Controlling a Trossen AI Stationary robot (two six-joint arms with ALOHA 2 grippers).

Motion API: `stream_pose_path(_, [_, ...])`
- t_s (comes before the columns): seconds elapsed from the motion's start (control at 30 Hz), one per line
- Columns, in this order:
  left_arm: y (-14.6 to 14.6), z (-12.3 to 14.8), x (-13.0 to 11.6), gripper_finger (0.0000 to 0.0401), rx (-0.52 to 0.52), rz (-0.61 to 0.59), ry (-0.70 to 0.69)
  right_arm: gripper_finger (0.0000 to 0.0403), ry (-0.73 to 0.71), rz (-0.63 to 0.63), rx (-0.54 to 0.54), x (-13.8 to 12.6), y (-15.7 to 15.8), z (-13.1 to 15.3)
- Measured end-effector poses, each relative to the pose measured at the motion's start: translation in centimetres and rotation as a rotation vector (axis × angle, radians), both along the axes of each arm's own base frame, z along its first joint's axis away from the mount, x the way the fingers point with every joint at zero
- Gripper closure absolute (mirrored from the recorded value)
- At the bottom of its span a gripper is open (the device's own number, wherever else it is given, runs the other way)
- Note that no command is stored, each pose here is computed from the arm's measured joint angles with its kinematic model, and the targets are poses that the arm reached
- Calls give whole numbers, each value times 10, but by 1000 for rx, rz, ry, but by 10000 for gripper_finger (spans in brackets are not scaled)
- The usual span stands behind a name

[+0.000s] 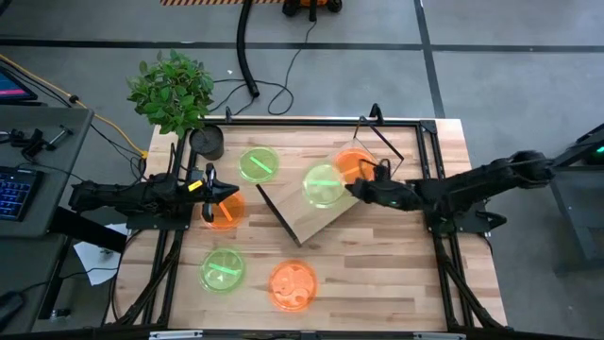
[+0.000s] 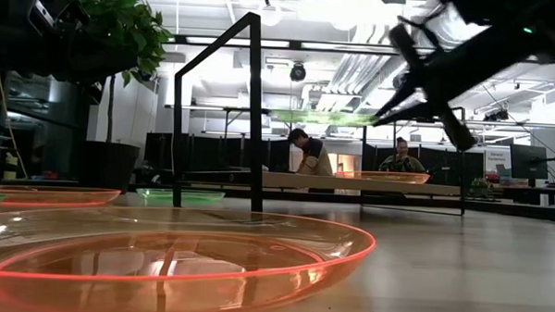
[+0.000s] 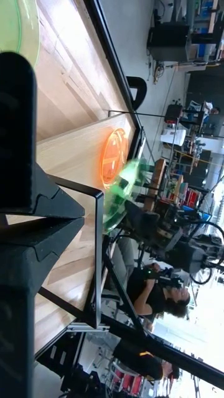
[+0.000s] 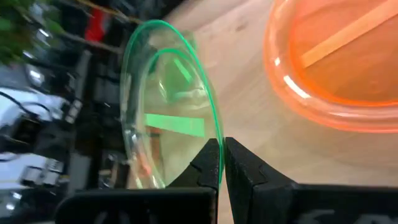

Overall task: Place and stack plates onto a shelf
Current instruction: Put the bottom right green plate on the shelf

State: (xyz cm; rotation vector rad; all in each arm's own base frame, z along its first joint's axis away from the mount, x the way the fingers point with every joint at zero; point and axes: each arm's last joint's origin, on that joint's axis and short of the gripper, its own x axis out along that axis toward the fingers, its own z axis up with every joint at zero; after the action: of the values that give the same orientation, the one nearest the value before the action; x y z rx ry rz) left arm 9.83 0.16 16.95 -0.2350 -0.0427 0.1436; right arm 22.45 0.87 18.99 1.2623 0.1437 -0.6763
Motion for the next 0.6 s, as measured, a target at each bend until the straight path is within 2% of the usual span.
stream_pose_path(0.13, [0, 0, 0, 400, 0, 0, 0, 403, 156, 67, -15, 29, -1, 12])
stream_pose_path(0.3, [0, 0, 0, 400, 0, 0, 0, 403, 345, 77, -27, 51, -5, 17])
stream_pose_path(0.43, [0, 0, 0, 400, 0, 0, 0, 403, 361, 111, 29, 63, -9, 13])
stream_pose_path(0.6, [0, 0, 0, 400, 0, 0, 0, 403, 401, 94, 32, 70, -15, 2])
